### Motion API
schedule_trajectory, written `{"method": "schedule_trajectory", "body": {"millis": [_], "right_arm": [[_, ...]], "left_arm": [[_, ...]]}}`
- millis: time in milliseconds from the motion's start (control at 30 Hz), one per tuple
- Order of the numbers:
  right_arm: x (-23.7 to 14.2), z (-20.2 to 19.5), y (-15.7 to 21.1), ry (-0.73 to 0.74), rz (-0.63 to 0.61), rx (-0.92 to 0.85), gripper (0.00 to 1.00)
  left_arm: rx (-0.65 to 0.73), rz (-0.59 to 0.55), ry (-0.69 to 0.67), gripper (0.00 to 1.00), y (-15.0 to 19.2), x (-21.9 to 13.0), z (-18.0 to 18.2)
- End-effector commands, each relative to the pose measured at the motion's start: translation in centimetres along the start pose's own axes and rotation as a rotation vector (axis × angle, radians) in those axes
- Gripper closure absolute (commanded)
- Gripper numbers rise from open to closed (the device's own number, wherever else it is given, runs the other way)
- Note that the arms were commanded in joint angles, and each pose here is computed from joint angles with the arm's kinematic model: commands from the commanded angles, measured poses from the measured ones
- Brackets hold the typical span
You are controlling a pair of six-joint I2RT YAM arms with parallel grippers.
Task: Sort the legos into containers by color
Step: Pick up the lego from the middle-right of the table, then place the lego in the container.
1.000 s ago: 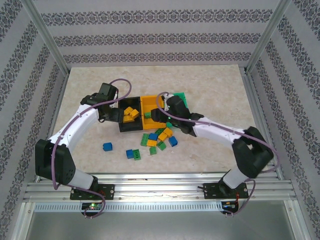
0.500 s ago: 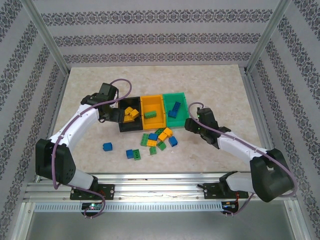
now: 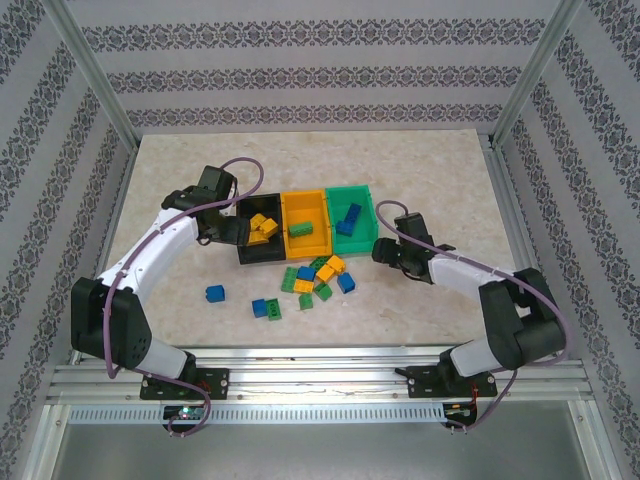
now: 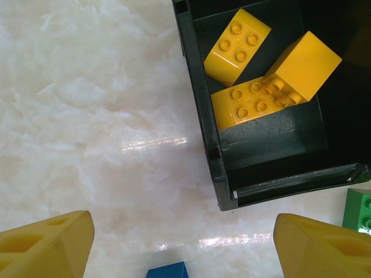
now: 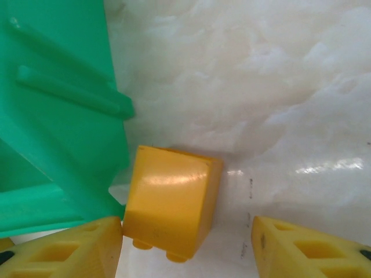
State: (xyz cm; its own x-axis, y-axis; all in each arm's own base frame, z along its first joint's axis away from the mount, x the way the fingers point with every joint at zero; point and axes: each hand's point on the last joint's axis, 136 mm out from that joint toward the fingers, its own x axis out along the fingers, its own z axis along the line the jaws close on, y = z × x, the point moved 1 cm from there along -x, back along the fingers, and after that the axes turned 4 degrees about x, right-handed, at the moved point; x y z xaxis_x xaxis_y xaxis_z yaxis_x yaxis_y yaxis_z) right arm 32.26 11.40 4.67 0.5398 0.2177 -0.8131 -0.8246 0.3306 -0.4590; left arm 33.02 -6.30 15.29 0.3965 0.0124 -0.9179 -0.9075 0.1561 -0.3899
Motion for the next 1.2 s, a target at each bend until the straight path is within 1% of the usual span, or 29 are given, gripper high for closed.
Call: {"method": "schedule_trajectory", "body": {"millis": [0,300,500,567,767,933,1167], "right_arm": [[0.4,1.4,-1.0,-0.037,-0.009,-0.014,0.39],[1.2,1.6,-0.7,-0.03,0.012,-0.023,0.4],[1.5,1.4,-0.4,-0.022,0.025,-0.029,0.48],[1.4,1.4,-0.4,-0.022,0.022,-0.031,0.53],[0.4,1.7,-0.7,-0.034,0.001,-0.038,0.63],[-0.8,2.5,-1.3,-0.058,-0.02,-0.047,0.64],[-4.0,5.3,-2.5,-0.093,-0.093,-0.105,0.64]], "left_arm": [[0.005,-0.015,0.002,0.19,-0.3,-0.3,0.3],[0.005,-0.01,0.005,0.19,-0.3,-0.2,0.2],[0.006,-0.009,0.004,0.19,-0.3,-0.2,0.2],[0.006,-0.008,0.002,0.19,-0.3,-0.2,0.3],[0.007,-0.008,0.001,0.19,-0.2,-0.2,0.3],[0.007,-0.006,-0.001,0.19,-0.2,-0.1,0.3],[0.005,-0.006,-0.014,0.19,-0.2,-0.1,0.5]]}}
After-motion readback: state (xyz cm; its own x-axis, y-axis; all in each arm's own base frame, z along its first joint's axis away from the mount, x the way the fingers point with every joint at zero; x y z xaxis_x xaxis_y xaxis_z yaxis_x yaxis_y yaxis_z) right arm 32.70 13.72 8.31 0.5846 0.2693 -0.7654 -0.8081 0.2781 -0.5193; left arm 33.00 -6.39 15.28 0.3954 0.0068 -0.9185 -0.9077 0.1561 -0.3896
